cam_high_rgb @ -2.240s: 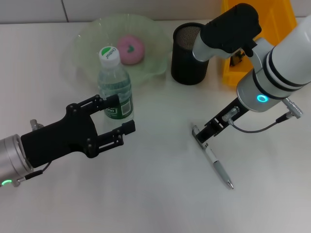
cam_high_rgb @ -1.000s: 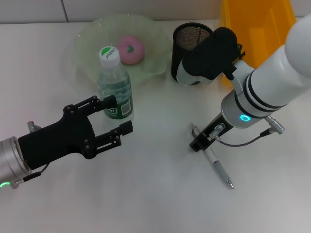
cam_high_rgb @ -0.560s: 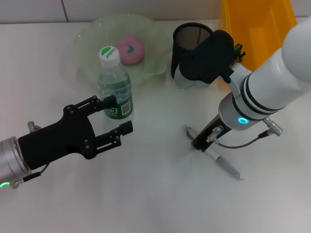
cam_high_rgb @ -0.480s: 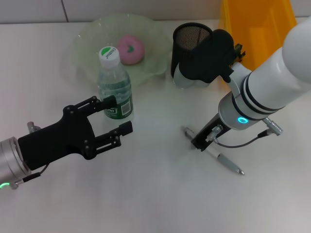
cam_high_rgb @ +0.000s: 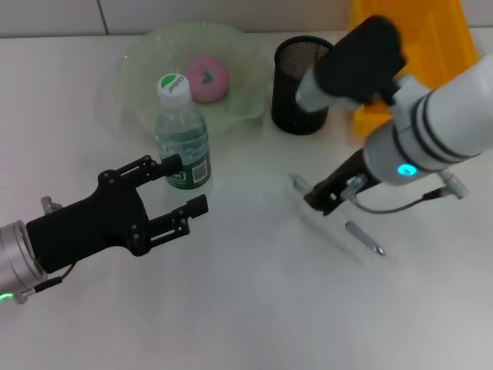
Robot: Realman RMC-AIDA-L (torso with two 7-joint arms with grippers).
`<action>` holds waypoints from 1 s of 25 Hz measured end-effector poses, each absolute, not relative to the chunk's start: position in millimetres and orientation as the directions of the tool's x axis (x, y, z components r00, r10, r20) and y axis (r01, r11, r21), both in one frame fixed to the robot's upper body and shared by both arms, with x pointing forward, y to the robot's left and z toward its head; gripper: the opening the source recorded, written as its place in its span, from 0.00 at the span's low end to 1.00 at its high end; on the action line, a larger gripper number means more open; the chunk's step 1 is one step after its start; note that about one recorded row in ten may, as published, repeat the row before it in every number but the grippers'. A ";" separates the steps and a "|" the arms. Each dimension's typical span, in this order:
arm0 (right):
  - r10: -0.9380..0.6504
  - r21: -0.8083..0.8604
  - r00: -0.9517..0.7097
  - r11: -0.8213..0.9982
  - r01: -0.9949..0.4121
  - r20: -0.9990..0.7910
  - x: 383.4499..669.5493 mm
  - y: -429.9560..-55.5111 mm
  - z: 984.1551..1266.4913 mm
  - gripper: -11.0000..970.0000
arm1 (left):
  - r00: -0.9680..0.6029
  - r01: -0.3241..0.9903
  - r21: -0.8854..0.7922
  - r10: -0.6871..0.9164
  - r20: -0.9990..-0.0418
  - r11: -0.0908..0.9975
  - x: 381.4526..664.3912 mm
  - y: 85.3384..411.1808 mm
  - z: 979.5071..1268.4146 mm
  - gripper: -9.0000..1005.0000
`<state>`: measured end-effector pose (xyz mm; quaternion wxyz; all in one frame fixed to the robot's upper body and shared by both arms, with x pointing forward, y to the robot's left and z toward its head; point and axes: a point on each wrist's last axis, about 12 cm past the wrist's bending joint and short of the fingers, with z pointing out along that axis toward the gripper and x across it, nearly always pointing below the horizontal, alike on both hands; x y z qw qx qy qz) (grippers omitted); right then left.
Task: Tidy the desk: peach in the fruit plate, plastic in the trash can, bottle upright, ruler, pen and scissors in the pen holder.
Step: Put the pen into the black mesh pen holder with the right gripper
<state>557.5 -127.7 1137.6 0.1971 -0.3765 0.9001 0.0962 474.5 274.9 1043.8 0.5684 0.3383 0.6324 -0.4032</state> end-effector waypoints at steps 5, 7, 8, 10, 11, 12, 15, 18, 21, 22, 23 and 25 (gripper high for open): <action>-0.474 0.162 -0.649 0.720 -0.675 -0.595 570.1 -169.1 1164.3 0.17 | -0.125 0.886 -0.125 -0.030 -0.992 0.446 474.4 275.1 1043.9 0.73; -0.366 0.254 -0.634 0.694 -0.673 -0.681 574.8 -189.8 1173.6 0.17 | -0.126 0.886 -0.127 -0.032 -0.992 0.446 474.4 274.9 1043.9 0.73; -0.302 0.295 -0.623 0.680 -0.671 -0.721 577.1 -201.9 1176.7 0.17 | -0.126 0.886 -0.127 -0.032 -0.992 0.446 474.4 274.9 1043.9 0.73; -0.172 0.347 -0.573 0.648 -0.679 -0.801 581.7 -223.2 1182.4 0.17 | -0.128 0.885 -0.130 -0.034 -0.991 0.447 474.6 274.7 1043.9 0.73; -0.116 0.361 -0.545 0.632 -0.685 -0.831 583.5 -231.6 1182.7 0.17 | -0.129 0.885 -0.131 -0.034 -0.991 0.447 474.4 274.7 1043.7 0.73; -0.049 0.373 -0.506 0.616 -0.694 -0.861 585.5 -240.1 1183.1 0.17 | -0.130 0.884 -0.132 -0.035 -0.991 0.448 474.4 274.6 1043.7 0.73; 0.160 0.410 -0.394 0.569 -0.713 -0.905 590.0 -258.2 1168.2 0.17 | -0.134 0.884 -0.137 -0.040 -0.990 0.447 474.2 274.1 1043.7 0.73; 0.333 0.405 -0.250 0.562 -0.721 -0.909 591.5 -262.9 1146.7 0.17 | -0.138 0.881 -0.146 -0.051 -0.989 0.450 473.5 273.2 1043.2 0.73; 0.407 0.367 -0.120 0.607 -0.705 -0.905 592.4 -260.4 1130.2 0.17 | -0.141 0.879 -0.152 -0.057 -0.988 0.452 473.1 273.0 1042.8 0.73; 0.412 0.351 -0.087 0.624 -0.698 -0.907 593.3 -257.9 1126.7 0.17 | -0.143 0.877 -0.154 -0.059 -0.988 0.455 472.9 272.9 1042.3 0.73; 0.412 0.339 -0.065 0.638 -0.691 -0.909 594.3 -254.5 1123.1 0.17 | -0.143 0.877 -0.154 -0.059 -0.988 0.456 472.8 272.8 1042.1 0.73; 0.406 0.319 -0.032 0.664 -0.676 -0.913 596.7 -247.4 1116.9 0.17 | -0.145 0.875 -0.156 -0.059 -0.988 0.458 472.1 272.7 1041.1 0.73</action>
